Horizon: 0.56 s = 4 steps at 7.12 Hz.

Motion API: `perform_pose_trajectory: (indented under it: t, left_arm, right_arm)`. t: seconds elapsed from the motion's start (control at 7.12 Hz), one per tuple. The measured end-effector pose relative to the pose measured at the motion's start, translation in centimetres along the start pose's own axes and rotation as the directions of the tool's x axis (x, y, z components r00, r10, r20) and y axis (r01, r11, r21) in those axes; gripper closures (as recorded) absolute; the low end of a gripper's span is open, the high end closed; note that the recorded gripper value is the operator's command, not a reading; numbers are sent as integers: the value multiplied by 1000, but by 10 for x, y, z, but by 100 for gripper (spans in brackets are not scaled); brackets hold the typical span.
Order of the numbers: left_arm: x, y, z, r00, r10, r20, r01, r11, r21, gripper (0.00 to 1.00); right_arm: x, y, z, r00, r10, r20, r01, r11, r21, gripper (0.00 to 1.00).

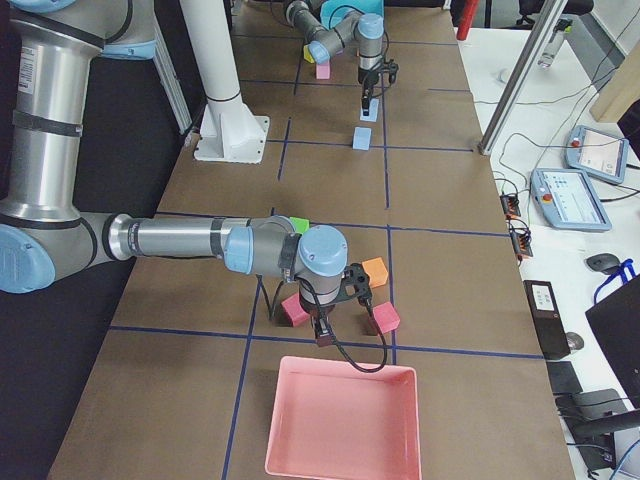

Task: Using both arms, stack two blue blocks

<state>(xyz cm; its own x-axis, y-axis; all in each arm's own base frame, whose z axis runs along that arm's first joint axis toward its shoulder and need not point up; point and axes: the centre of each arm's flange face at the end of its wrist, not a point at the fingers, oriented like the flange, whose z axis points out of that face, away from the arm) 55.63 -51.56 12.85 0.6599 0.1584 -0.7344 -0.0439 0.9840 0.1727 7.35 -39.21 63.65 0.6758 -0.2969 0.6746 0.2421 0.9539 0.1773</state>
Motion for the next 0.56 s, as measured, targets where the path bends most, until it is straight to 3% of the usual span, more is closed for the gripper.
perform_pose_trajectory:
  t: [0.56]
  left_arm:
    - [34,14,23,999,39,22,-38,999,-23,68]
  right_arm:
    - [0,0,0,1000,-1,0,1,1000,1,0]
